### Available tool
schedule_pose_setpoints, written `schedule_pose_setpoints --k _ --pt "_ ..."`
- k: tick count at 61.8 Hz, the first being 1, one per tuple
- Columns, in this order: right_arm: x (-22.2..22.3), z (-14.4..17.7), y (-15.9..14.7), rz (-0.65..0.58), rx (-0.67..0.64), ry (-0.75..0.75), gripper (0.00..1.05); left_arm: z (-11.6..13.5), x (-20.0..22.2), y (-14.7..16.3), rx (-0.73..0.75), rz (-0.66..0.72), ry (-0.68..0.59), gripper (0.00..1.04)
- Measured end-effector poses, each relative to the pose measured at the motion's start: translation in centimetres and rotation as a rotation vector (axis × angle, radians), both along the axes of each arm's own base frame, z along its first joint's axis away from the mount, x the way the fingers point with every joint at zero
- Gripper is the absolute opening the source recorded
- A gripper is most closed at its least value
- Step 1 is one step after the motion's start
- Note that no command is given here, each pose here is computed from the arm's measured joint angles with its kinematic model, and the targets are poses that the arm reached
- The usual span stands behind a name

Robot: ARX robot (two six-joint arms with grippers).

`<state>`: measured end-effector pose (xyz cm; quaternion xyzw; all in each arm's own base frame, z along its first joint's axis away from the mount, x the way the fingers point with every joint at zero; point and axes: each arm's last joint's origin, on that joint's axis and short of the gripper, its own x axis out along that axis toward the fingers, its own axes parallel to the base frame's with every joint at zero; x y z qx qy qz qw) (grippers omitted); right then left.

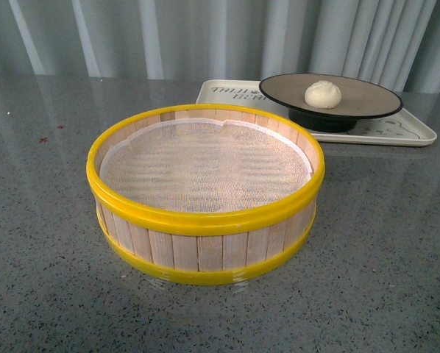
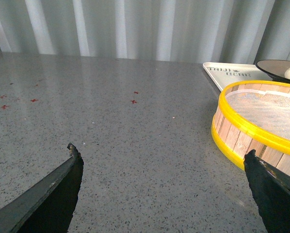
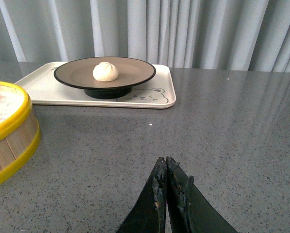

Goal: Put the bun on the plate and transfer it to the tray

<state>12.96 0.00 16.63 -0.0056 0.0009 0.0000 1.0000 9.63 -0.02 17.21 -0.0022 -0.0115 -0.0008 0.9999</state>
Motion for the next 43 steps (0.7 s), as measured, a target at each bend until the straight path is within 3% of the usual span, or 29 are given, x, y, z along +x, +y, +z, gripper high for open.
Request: schedule_pose_setpoints --k 43 --pt "-1.8 0.2 0.0 0.000 0.000 -0.010 0.02 0.0 0.0 0.0 0.000 0.000 0.000 0.98"
